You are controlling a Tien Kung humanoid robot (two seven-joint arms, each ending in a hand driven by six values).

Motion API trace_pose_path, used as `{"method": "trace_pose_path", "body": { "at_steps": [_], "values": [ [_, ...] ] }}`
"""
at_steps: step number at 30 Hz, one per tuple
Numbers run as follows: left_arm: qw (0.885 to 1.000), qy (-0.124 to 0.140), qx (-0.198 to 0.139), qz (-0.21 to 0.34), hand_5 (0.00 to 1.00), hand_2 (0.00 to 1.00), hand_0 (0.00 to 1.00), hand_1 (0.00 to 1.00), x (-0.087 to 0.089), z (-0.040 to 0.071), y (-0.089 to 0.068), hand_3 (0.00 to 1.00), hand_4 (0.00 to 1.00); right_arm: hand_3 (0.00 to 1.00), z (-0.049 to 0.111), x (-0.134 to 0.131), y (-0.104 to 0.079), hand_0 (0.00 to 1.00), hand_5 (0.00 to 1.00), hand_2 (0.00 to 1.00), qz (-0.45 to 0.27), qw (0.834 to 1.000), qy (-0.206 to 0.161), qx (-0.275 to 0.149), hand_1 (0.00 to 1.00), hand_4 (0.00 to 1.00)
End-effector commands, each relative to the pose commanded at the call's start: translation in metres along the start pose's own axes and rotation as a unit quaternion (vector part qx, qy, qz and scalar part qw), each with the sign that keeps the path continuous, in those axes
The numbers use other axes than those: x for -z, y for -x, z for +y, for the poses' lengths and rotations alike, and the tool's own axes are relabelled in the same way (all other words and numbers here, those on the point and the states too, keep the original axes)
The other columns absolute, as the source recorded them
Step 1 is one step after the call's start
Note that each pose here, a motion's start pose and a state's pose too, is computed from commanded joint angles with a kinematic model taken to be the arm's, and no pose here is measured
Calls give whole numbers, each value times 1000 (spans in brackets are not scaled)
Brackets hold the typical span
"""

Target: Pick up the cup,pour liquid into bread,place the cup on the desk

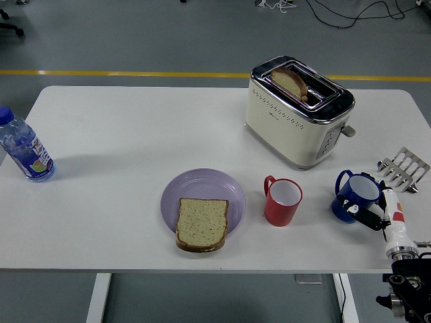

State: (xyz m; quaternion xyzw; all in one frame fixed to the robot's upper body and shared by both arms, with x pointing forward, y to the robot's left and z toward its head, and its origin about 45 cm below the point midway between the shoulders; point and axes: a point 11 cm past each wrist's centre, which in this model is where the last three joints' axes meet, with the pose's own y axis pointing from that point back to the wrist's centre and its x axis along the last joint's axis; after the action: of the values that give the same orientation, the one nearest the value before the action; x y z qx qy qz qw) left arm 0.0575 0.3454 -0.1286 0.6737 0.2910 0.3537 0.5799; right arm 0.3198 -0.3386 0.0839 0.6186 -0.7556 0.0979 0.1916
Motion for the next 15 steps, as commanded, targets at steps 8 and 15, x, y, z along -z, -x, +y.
{"method": "trace_pose_path", "body": {
  "at_steps": [8, 15],
  "values": [
    [1000, 0, 0, -1, 998, 740, 670, 738, 0, 0, 0, 635, 398, 918, 1, 2, 2, 641, 2, 841, 1, 1000, -4, 9, 615, 864],
    [1000, 0, 0, 0, 998, 740, 669, 737, 0, 0, -1, 634, 398, 934, 1, 3, 2, 665, 2, 857, 5, 1000, -6, 13, 631, 867]
  ]
}}
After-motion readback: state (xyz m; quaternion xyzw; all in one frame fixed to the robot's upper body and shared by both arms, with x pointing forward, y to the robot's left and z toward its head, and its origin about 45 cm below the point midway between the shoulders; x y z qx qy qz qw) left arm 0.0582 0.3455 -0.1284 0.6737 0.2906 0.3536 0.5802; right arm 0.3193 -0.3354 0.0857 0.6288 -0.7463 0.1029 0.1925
